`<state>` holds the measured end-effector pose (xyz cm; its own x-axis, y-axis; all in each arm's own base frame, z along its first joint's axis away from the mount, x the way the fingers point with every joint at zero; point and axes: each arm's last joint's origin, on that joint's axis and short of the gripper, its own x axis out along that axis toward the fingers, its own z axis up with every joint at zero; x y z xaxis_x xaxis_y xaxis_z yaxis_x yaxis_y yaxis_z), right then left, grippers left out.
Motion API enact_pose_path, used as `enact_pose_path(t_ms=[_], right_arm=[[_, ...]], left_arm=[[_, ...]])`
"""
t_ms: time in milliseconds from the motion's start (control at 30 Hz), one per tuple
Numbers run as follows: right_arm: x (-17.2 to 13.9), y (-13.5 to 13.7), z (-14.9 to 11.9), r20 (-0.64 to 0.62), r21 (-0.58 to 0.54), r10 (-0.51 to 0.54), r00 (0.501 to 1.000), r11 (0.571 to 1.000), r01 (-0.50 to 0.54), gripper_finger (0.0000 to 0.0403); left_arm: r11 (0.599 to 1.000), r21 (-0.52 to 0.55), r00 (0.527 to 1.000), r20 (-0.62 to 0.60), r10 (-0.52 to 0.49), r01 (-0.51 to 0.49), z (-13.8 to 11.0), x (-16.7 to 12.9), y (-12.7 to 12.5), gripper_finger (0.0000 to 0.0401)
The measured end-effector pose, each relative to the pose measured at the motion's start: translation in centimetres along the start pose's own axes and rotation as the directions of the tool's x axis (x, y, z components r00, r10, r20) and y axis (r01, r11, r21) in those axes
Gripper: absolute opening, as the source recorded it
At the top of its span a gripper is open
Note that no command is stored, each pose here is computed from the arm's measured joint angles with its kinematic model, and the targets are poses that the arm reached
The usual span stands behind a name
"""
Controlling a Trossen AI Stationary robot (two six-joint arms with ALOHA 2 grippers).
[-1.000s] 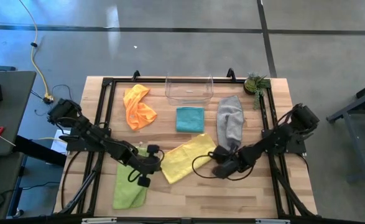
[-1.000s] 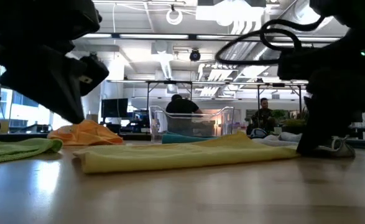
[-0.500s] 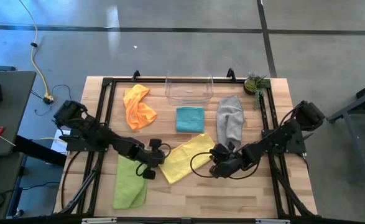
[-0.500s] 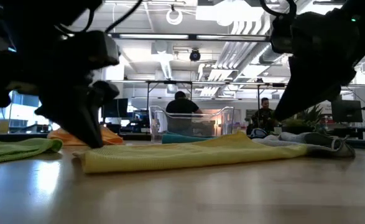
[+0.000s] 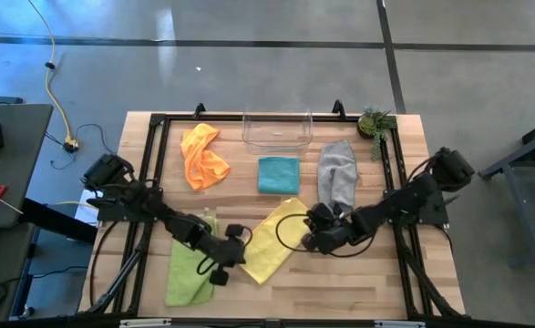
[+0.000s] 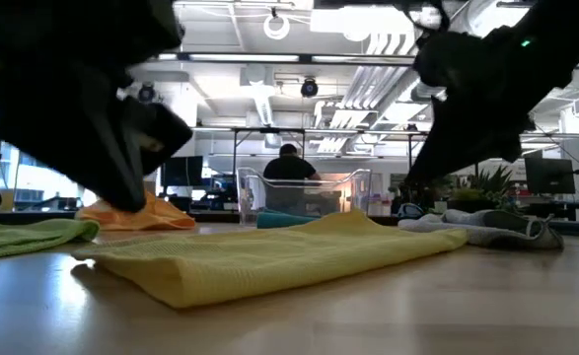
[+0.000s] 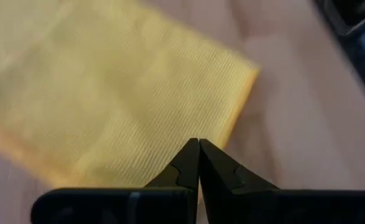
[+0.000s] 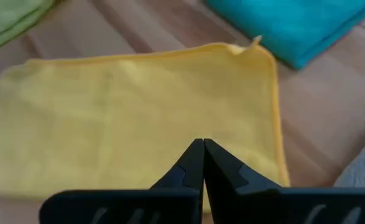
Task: Fold microfiber towels
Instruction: Fold the yellow microfiber towel on the table
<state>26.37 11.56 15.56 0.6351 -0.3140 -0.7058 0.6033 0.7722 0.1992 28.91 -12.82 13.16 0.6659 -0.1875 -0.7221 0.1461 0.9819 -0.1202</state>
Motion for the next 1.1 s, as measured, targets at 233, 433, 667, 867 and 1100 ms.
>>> enact_pose_path(t_ms=[233, 433, 667, 867, 1100], right_arm=[[3.7, -0.1, 0.6, 0.015, -0.002, 0.002, 1.0, 1.0, -0.002, 0.0], [6.7, -1.3, 0.6, -0.025, 0.025, -0.042, 0.999, 0.999, 0.043, 0.0], [8.7, -0.9, 1.1, -0.002, -0.075, 0.062, 0.998, 0.995, -0.062, 0.0], [9.1, -0.5, 1.8, 0.004, -0.266, 0.171, 0.985, 0.95, -0.164, 0.0], [4.9, 1.0, 4.3, 0.031, -0.284, 0.241, 0.97, 0.933, -0.222, 0.0]], left_arm=[[0.993, 0.099, 0.996, 0.047, -0.072, 0.067, 2.2, -1.3, -3.5, 0.0], [0.988, 0.11, 0.989, -0.089, 0.121, -0.111, 0.7, -2.7, -2.9, 0.0], [0.972, 0.094, 0.954, -0.193, 0.23, -0.215, -1.3, -2.6, -1.9, 0.0], [0.976, 0.077, 0.963, -0.163, 0.215, -0.205, -1.2, -2.2, -2.0, 0.0], [0.983, 0.073, 0.96, -0.215, 0.182, -0.17, -1.9, -1.2, -2.1, 0.0]])
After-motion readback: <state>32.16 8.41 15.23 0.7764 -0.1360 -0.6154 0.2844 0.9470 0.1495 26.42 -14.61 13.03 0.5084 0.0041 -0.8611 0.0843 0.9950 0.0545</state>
